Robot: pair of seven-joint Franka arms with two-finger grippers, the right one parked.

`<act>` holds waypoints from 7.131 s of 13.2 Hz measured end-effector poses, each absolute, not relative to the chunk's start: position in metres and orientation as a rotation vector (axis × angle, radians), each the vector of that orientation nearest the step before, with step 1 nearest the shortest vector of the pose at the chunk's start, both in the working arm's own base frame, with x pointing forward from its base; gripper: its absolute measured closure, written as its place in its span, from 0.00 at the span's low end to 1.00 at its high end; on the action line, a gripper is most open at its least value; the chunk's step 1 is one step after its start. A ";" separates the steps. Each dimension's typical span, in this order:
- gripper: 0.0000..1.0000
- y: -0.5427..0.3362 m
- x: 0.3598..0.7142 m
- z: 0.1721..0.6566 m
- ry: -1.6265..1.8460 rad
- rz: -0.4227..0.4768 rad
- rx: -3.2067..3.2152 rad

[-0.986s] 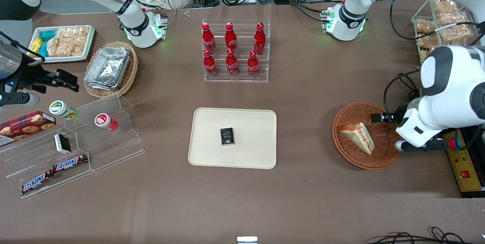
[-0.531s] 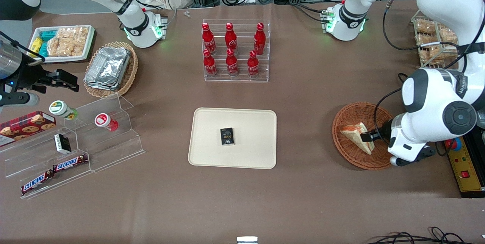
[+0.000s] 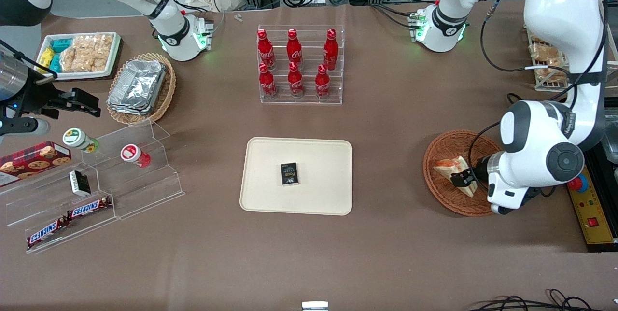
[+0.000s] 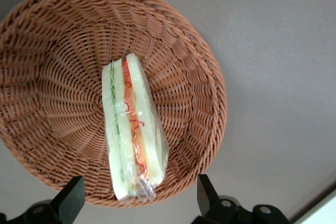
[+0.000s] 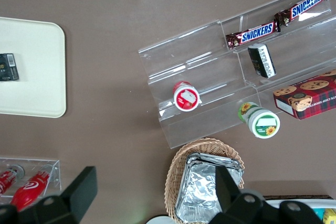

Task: Place sandwich from basket to tray

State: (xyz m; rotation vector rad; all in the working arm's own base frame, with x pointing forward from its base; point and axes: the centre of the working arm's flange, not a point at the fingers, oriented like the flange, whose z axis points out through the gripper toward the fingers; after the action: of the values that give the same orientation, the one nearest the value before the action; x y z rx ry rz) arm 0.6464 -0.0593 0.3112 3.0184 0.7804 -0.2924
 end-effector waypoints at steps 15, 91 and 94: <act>0.13 -0.040 0.628 0.252 0.927 -0.294 2.970; 0.01 -0.137 0.628 0.539 -0.031 -0.159 3.205; 0.00 -0.103 0.622 0.554 0.020 -0.188 3.215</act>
State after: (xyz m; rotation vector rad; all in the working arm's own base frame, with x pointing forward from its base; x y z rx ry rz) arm 0.6217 -0.1027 0.5537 3.2151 0.0199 -0.1882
